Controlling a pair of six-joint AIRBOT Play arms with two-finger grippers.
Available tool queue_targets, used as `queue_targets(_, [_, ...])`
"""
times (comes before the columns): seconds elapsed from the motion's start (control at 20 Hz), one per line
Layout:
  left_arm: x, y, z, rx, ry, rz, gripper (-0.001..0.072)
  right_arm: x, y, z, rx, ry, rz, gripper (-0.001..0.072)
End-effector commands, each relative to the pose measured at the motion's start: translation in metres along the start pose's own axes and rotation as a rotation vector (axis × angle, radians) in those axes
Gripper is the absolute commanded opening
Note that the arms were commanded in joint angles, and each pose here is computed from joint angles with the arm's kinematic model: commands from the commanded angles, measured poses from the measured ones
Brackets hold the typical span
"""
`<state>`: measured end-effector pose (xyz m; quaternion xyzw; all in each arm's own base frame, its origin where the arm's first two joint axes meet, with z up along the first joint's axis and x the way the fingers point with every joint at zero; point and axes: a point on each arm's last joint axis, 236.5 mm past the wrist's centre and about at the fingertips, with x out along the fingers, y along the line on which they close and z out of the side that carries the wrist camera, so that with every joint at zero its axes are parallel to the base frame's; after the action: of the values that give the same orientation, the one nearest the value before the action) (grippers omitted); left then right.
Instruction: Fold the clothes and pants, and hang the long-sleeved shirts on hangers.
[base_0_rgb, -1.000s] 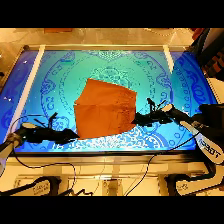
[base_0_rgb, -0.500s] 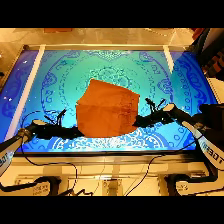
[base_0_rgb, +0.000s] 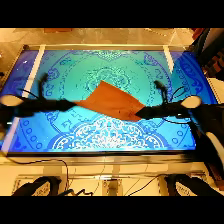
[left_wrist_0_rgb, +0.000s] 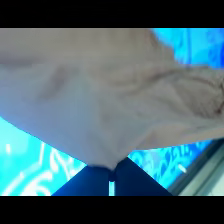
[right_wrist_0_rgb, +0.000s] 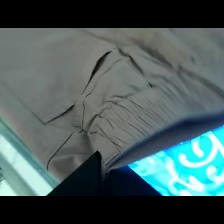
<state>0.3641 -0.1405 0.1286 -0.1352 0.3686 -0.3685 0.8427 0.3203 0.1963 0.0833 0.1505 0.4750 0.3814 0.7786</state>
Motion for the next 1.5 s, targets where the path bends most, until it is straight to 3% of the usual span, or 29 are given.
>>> queue_targets(0.0, [-0.092, -0.098, 0.078, 0.319, -0.262, 0.051, 0.0007, -0.071, 0.117, 0.033, -0.171, -0.18, 0.197, 0.0025])
queue_targets(0.15, [-0.165, -0.164, 0.102, 0.489, -0.519, 0.143, 0.0007, -0.126, 0.21, 0.051, -0.222, -0.363, 0.381, 0.0025])
queue_targets(0.35, [-0.211, -0.183, 0.09, 0.605, -0.602, 0.316, 0.0006, -0.132, 0.243, 0.047, -0.14, -0.407, 0.409, 0.0025])
queue_targets(0.5, [-0.192, -0.134, 0.064, 0.482, -0.427, 0.404, 0.0006, -0.084, 0.198, 0.045, -0.11, -0.367, 0.207, 0.0025])
queue_targets(0.65, [-0.123, -0.082, 0.009, 0.318, -0.179, 0.301, 0.0006, -0.018, 0.127, 0.037, -0.033, -0.299, 0.005, 0.0025])
queue_targets(0.9, [-0.027, 0.043, -0.031, 0.071, -0.144, 0.398, 0.0006, 0.056, 0.023, 0.076, 0.04, -0.426, -0.196, 0.0024])
queue_targets(1.05, [0.019, 0.047, -0.053, -0.019, -0.053, 0.318, 0.0006, 0.085, -0.015, 0.081, 0.065, -0.444, -0.261, 0.0025])
queue_targets(1.25, [0.051, 0.019, -0.124, -0.07, 0.244, 0.17, 0.0006, 0.086, -0.061, 0.05, 0.132, -0.285, -0.331, 0.0024])
queue_targets(1.45, [0.053, 0.025, -0.157, -0.23, 0.369, 0.188, 0.0007, 0.059, -0.11, -0.022, 0.28, 0.023, -0.395, 0.0025])
